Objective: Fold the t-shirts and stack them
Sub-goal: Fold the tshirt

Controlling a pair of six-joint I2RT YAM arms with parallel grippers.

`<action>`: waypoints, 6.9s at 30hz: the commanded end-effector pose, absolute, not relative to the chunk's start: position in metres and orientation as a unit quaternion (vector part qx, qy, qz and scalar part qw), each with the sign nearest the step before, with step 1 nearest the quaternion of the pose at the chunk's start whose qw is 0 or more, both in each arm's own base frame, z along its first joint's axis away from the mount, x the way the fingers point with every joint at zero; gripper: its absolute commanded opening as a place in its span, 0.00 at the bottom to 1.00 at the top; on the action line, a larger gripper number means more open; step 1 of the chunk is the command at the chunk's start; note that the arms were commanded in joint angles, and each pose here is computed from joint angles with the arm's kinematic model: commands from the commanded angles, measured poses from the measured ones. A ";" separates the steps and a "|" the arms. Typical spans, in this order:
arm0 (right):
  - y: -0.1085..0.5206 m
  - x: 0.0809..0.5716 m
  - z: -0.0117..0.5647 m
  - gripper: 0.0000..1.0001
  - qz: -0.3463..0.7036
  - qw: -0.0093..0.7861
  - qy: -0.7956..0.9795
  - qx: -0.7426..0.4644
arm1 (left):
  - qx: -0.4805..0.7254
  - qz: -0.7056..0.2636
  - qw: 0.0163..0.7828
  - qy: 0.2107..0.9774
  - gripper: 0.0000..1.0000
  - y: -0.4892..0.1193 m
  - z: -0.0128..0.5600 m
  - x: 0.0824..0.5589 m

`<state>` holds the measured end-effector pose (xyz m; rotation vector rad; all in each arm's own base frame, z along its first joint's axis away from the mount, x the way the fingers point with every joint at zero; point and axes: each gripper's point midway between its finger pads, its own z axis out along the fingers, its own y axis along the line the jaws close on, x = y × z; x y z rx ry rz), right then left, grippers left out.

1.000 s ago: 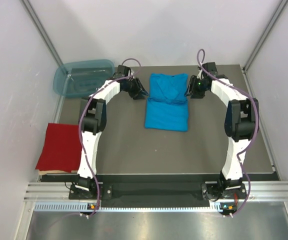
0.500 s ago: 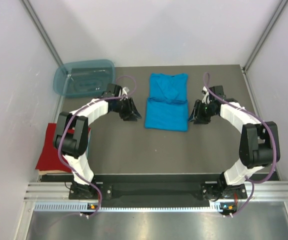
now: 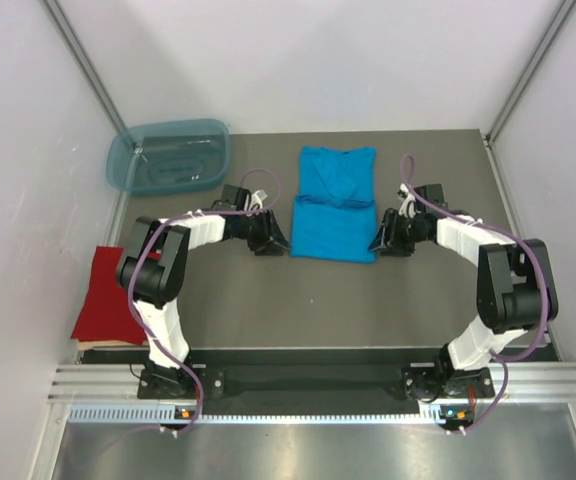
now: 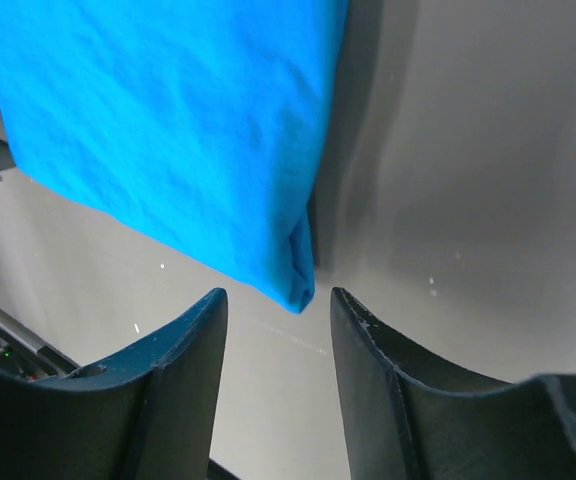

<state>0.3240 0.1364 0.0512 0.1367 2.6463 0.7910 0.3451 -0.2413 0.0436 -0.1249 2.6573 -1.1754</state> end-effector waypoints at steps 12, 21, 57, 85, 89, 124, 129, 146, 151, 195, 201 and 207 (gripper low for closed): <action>0.142 0.321 0.023 0.40 0.287 0.179 0.940 0.031 | -0.013 -0.398 0.136 0.907 0.44 -0.258 0.031 0.349; 0.136 0.315 0.017 0.00 0.272 0.173 0.946 0.030 | -0.013 -0.383 0.132 0.914 0.00 -0.255 0.028 0.351; 0.096 0.235 0.061 0.40 0.159 0.213 0.956 0.124 | -0.028 -0.286 0.130 0.949 0.33 -0.245 0.089 0.274; 0.169 0.377 0.067 0.00 0.138 0.268 0.953 0.035 | -0.014 -0.312 0.176 0.933 0.20 -0.300 0.061 0.405; 0.170 0.386 0.067 0.00 0.134 0.273 0.952 0.034 | -0.014 -0.310 0.180 0.933 0.20 -0.299 0.059 0.411; 0.138 0.414 0.114 0.34 0.200 0.303 0.930 -0.055 | 0.039 -0.285 0.241 0.927 0.37 -0.255 0.097 0.426; 0.128 0.412 0.092 0.35 0.233 0.270 0.932 -0.063 | 0.052 -0.297 0.212 0.930 0.37 -0.260 0.074 0.419; 0.128 0.412 0.038 0.33 0.294 0.221 0.926 -0.089 | 0.056 -0.293 0.194 0.935 0.36 -0.261 0.039 0.419; 0.122 0.412 0.031 0.27 0.276 0.221 0.932 -0.082 | 0.056 -0.297 0.197 0.932 0.34 -0.263 0.037 0.421; 0.072 0.238 0.041 0.58 0.152 0.142 0.908 0.363 | -0.018 -0.275 0.152 0.949 0.43 -0.227 0.075 0.304; 0.086 0.211 0.044 0.57 0.178 0.146 0.877 0.422 | -0.026 -0.330 0.128 0.935 0.44 -0.246 0.071 0.243; 0.111 0.213 0.039 0.55 0.202 0.168 0.866 0.425 | -0.040 -0.331 0.111 0.936 0.46 -0.251 0.054 0.217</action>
